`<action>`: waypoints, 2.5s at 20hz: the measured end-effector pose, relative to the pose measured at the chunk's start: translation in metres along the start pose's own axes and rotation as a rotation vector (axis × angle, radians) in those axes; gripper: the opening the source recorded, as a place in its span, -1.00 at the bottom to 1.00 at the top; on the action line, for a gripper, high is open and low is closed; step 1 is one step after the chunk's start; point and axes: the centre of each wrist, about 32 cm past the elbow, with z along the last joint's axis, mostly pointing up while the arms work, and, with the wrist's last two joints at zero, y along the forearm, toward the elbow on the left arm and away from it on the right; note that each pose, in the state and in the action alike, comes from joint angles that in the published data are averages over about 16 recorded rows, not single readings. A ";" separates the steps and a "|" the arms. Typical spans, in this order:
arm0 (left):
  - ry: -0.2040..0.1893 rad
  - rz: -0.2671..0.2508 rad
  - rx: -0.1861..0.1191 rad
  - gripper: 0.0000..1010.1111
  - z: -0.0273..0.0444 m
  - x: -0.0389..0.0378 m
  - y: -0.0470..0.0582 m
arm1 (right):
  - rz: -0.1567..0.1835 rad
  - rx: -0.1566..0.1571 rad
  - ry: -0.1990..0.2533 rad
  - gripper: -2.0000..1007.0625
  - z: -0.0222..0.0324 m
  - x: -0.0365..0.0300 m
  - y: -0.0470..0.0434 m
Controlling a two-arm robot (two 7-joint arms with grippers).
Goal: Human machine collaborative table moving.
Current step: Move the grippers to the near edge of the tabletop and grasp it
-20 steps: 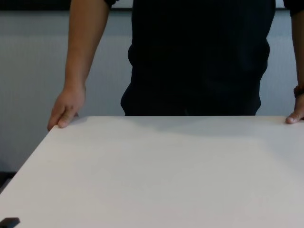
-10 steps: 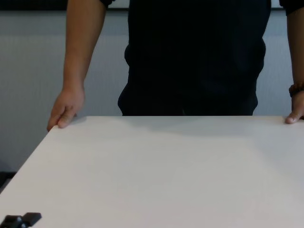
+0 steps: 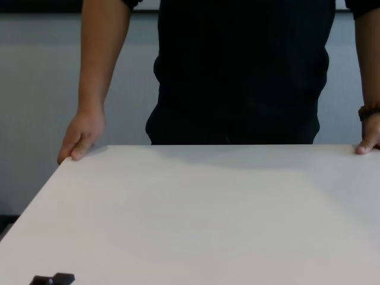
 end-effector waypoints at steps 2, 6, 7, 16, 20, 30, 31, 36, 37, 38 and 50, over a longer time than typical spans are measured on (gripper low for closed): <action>0.002 -0.013 0.007 0.98 0.0002 0.0000 -0.004 | -0.003 -0.003 -0.007 0.98 -0.0014 -0.0005 0.0019; 0.011 -0.033 0.027 0.98 -0.0008 0.0010 -0.012 | -0.004 -0.009 -0.019 0.98 -0.0036 -0.0012 0.0052; 0.013 -0.037 0.033 0.98 -0.0013 0.0013 -0.014 | -0.004 -0.010 -0.022 0.98 -0.0041 -0.0014 0.0059; 0.012 -0.033 0.075 0.98 -0.0076 0.0034 -0.030 | -0.004 -0.025 -0.051 0.98 -0.0090 -0.0007 0.0136; 0.001 -0.017 0.086 0.98 -0.0096 0.0022 -0.034 | -0.005 -0.030 -0.071 0.98 -0.0104 0.0004 0.0181; -0.007 0.019 0.101 0.98 -0.0124 -0.0008 -0.038 | -0.007 -0.031 -0.111 0.98 -0.0118 0.0026 0.0285; -0.008 0.023 0.102 0.98 -0.0125 -0.0011 -0.039 | -0.007 -0.030 -0.114 0.98 -0.0118 0.0027 0.0294; -0.008 0.043 0.105 0.98 -0.0129 -0.0024 -0.041 | -0.009 -0.028 -0.128 0.98 -0.0120 0.0026 0.0333; -0.008 0.046 0.105 0.98 -0.0130 -0.0026 -0.041 | -0.009 -0.027 -0.131 0.98 -0.0120 0.0025 0.0341; -0.008 0.049 0.104 0.98 -0.0130 -0.0028 -0.041 | -0.009 -0.026 -0.134 0.98 -0.0121 0.0024 0.0349; -0.005 0.061 0.100 0.98 -0.0129 -0.0038 -0.042 | -0.018 -0.013 -0.208 0.98 -0.0109 -0.0021 0.0447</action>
